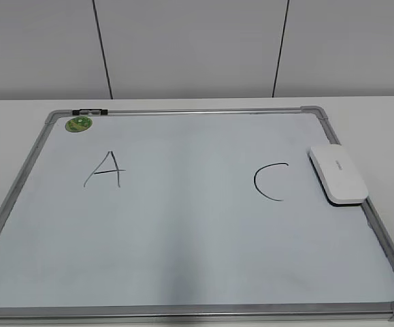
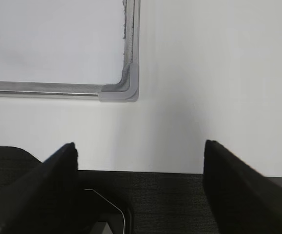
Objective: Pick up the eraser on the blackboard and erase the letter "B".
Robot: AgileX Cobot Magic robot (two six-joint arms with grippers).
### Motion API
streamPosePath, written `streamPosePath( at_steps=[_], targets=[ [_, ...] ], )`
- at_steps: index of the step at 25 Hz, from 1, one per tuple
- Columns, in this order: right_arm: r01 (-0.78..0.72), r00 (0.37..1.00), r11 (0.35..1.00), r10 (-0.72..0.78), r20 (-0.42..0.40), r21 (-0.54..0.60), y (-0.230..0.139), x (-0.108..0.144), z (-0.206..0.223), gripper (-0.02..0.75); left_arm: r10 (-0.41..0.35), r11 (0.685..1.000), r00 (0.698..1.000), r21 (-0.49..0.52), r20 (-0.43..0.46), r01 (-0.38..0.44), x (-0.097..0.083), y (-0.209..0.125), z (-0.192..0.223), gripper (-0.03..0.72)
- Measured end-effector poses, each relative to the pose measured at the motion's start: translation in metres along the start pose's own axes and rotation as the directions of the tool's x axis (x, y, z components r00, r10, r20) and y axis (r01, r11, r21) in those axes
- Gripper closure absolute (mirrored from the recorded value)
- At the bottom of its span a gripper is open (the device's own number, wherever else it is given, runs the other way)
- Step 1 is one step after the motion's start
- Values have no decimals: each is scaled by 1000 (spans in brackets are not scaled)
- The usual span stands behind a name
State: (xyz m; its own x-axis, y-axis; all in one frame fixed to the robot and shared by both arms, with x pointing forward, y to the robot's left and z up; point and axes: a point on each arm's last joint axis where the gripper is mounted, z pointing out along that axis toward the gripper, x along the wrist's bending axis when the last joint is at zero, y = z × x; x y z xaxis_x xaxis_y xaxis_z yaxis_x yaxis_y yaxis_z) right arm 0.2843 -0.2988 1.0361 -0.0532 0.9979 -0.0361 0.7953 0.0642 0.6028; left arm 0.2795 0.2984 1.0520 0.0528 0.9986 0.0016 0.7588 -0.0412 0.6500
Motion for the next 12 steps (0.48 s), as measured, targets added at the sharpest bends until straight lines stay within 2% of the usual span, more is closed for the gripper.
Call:
streamPosePath(
  at_steps=[12],
  targets=[
    [-2,1000,1000,2,0,0,0,0,0,146,0,1000,1000,-1,0,0,0,0,0,120]
  ],
)
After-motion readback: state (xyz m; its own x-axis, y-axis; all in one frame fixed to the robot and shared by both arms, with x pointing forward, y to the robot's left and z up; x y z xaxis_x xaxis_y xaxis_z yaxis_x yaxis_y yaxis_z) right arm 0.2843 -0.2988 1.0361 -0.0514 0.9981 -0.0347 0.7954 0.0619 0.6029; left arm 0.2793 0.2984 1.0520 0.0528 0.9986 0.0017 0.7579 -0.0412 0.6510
